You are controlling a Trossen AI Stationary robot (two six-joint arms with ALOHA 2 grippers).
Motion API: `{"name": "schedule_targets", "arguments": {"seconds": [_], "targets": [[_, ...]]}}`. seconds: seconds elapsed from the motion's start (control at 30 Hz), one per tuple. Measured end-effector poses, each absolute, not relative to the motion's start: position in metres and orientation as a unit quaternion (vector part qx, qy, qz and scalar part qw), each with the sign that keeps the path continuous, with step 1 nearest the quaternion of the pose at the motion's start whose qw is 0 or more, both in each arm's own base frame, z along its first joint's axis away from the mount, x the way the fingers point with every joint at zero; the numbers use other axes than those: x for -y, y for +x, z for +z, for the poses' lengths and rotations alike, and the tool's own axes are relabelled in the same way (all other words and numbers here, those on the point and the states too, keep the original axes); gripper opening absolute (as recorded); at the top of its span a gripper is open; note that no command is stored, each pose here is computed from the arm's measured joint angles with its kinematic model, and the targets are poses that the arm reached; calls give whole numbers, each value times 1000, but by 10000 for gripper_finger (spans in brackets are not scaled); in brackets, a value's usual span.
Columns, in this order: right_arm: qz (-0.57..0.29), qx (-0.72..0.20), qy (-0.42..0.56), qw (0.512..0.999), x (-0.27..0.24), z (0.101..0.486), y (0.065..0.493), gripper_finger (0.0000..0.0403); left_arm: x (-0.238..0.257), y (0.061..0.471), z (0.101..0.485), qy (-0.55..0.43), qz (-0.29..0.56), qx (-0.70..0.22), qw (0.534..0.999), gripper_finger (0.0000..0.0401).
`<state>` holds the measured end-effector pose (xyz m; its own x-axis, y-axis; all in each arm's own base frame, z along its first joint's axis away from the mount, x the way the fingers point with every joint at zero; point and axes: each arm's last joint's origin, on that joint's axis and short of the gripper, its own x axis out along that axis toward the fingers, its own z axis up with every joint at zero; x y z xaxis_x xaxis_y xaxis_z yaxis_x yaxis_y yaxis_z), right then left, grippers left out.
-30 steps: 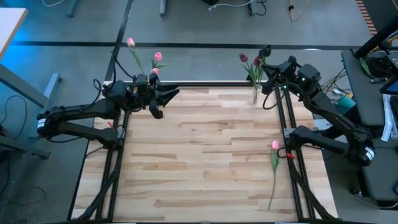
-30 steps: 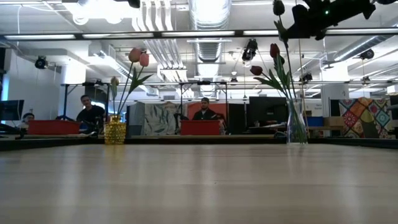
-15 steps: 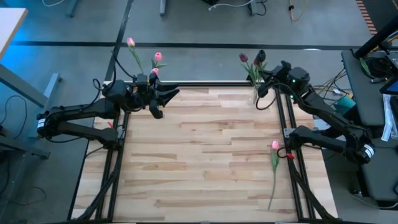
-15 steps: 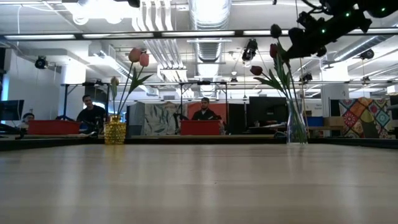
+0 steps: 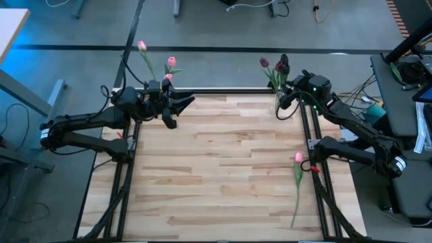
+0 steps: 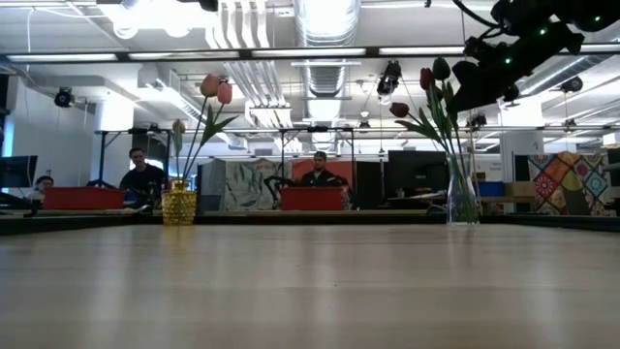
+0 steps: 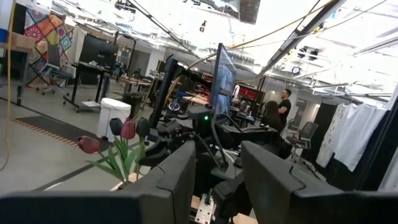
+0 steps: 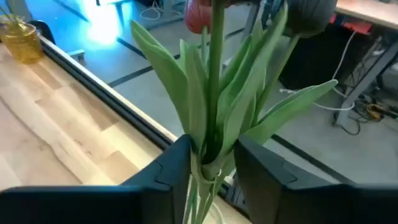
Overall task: Sort flowers into vase by color
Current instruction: Insert the black tulip into the transparent vase, then insert the pink tulip into the yellow glass vase
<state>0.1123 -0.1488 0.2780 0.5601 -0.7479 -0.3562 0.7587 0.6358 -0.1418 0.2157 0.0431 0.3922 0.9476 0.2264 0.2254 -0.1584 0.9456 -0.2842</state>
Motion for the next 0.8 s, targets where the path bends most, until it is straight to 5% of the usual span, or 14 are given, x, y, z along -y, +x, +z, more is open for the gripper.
{"name": "schedule_targets", "arguments": {"seconds": [0.47, 0.8], "targets": [[-428, -241, 109, 864, 135, 321, 102, 170, -43, 217, 390, -116, 102, 114, 981, 115], [-389, -272, 240, 847, 105, 369, 84, 156, -43, 217, 389, -115, 103, 113, 982, 115]]}}
